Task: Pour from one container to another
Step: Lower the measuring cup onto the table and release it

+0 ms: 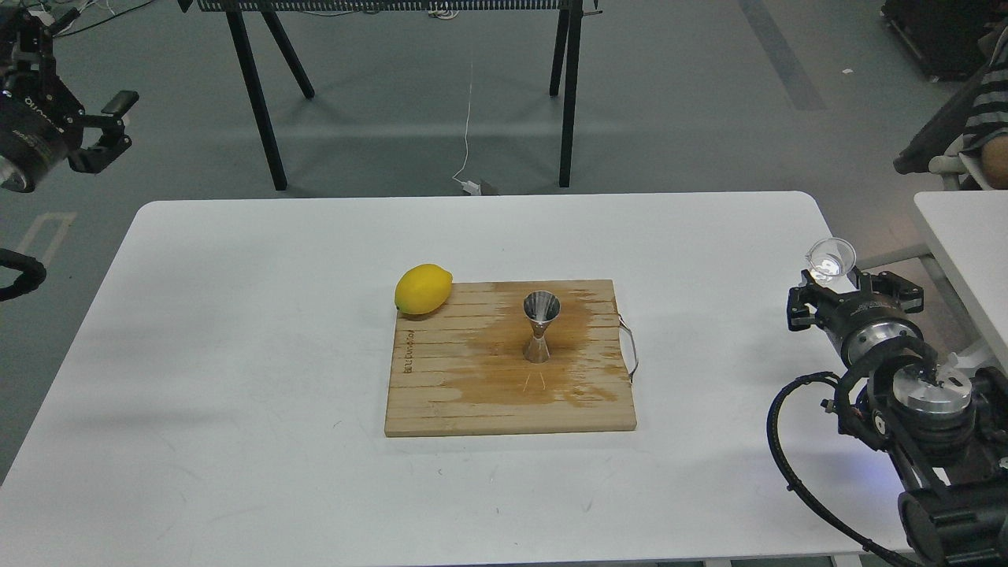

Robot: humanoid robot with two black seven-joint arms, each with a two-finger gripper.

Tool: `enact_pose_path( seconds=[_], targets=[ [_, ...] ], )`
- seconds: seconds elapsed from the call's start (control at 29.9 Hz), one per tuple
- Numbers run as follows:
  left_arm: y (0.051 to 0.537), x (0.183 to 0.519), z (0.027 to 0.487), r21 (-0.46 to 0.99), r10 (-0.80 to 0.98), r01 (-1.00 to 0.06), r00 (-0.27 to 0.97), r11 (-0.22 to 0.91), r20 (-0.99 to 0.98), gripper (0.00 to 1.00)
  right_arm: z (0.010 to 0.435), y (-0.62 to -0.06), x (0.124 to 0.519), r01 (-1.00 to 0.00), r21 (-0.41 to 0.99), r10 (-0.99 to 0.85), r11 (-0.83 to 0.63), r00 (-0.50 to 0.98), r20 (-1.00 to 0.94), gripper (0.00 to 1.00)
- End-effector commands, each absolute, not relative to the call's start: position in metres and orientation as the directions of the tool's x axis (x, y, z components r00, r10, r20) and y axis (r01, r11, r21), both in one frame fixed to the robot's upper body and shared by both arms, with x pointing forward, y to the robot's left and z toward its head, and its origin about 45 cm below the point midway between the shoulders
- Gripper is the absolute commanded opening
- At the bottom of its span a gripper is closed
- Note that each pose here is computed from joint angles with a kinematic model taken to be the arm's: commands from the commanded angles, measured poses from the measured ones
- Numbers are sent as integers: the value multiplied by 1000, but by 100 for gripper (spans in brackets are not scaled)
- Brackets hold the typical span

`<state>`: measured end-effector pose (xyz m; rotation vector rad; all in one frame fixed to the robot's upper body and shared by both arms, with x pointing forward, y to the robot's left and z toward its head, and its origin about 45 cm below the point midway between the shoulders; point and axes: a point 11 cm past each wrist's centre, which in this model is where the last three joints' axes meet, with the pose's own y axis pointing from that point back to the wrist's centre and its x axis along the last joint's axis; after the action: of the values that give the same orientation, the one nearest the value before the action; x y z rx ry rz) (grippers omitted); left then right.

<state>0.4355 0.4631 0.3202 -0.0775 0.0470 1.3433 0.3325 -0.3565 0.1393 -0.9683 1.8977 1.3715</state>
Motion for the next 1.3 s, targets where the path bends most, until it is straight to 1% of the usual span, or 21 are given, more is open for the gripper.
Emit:
enact_pose_path(
  seconds=[0.0, 0.1, 0.27, 0.4, 0.6, 0.7, 0.87, 1.1, 1.27],
  targets=[
    [461, 436, 318, -27, 970, -974, 229, 227, -81, 99, 127, -342, 326, -812, 551, -160, 191, -579, -799, 23],
    [461, 436, 319, -29, 970, -973, 230, 229, -80, 99, 112, -334, 315, -791, 584, -130, 182, -608, -784, 25],
    [461, 436, 319, -28, 970, -973, 230, 229, -79, 99, 102, -335, 312, -771, 607, -116, 190, -632, -766, 25],
    [461, 436, 319, -28, 970, -973, 230, 229, -79, 99, 77, -317, 308, -729, 665, -63, 165, -680, -730, 26],
    [461, 436, 319, -24, 970, -973, 230, 229, -76, 99, 73, -312, 312, -756, 636, -49, 157, -649, -759, 26],
    [461, 436, 320, -24, 970, -973, 230, 229, -76, 99, 76, -311, 319, -766, 624, -49, 157, -637, -769, 29],
    [460, 437, 322, -29, 969, -972, 234, 232, -74, 99, 76, -303, 322, -770, 622, -44, 141, -632, -774, 41],
    [459, 438, 323, -26, 969, -972, 236, 235, -72, 99, 69, -297, 321, -760, 637, -43, 129, -646, -762, 48],
    [459, 438, 323, -26, 969, -972, 235, 234, -70, 99, 69, -295, 321, -768, 628, -49, 126, -637, -769, 49]
  ],
)
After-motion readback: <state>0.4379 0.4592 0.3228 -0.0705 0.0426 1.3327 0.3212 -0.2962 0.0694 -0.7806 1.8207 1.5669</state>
